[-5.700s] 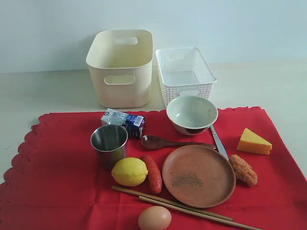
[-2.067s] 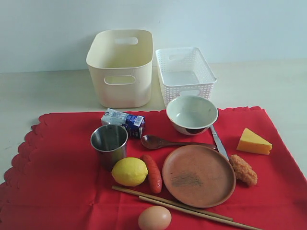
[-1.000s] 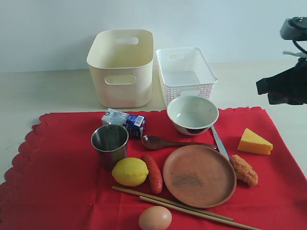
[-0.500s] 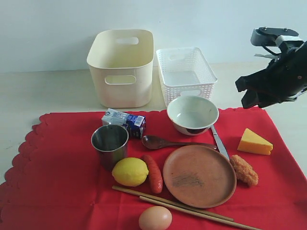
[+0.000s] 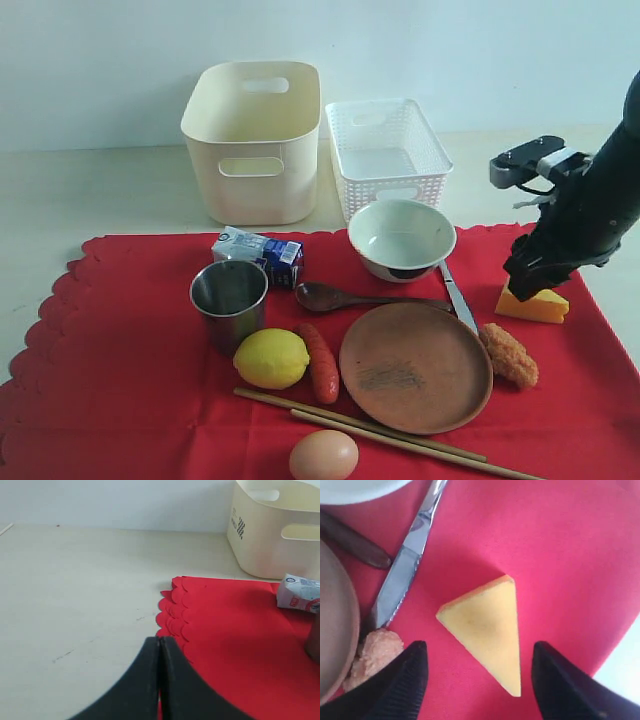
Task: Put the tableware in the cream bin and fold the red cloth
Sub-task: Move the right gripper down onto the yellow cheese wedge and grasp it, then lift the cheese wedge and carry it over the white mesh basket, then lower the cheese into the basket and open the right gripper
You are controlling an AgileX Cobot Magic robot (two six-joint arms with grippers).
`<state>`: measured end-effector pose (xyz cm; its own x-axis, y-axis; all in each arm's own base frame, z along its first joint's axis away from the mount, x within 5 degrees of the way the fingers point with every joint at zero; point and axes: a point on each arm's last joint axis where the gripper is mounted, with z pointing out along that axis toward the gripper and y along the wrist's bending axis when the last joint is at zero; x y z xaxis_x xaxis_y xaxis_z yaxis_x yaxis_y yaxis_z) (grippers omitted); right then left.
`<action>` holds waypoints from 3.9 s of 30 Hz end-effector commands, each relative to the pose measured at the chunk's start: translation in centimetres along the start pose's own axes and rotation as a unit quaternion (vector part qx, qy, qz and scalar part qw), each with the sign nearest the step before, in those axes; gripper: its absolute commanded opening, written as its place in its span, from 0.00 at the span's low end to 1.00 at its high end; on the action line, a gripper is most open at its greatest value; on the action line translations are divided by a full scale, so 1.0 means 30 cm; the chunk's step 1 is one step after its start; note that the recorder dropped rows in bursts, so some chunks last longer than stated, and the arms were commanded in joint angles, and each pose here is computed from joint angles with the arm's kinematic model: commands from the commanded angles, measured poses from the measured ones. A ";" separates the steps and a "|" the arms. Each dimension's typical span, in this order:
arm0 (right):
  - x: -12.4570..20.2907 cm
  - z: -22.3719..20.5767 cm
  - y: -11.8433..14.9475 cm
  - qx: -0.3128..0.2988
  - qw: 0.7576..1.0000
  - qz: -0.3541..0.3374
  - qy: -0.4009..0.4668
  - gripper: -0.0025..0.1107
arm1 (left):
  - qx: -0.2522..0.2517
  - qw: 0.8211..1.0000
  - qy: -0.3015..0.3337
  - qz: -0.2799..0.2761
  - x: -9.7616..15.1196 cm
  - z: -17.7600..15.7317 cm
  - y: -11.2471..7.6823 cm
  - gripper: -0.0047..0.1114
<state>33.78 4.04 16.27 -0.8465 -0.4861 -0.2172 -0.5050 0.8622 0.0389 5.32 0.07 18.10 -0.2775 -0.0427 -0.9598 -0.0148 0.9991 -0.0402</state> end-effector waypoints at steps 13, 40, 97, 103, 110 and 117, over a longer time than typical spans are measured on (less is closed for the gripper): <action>-0.015 0.109 -0.032 0.011 0.991 -0.133 -0.001 0.54 | 0.000 1.000 -0.008 0.000 -0.001 0.000 0.000 0.04; -0.076 0.106 -0.044 -0.018 0.995 -0.094 0.000 0.02 | 0.000 1.000 -0.008 0.000 -0.001 0.000 0.000 0.04; -0.609 -0.009 0.003 -0.027 0.942 -0.100 -0.320 0.02 | 0.000 1.000 -0.008 0.000 -0.001 0.000 0.000 0.04; -0.665 0.063 0.034 0.023 0.963 -0.091 -0.254 0.02 | 0.000 1.000 -0.008 0.000 -0.001 0.000 0.000 0.04; -0.688 0.106 0.025 0.000 0.977 -0.047 -0.206 0.02 | 0.000 1.000 -0.008 0.000 -0.001 0.000 0.000 0.04; -0.680 0.155 0.015 0.002 0.984 -0.025 -0.179 0.02 | 0.000 1.000 -0.008 0.000 -0.001 0.000 0.000 0.04</action>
<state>51.46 15.17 16.00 -0.7017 -0.4516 -0.5511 -0.5582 0.8291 0.0312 5.32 0.07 18.10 -0.2775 -0.0427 -0.9598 -0.0148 0.9991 -0.0402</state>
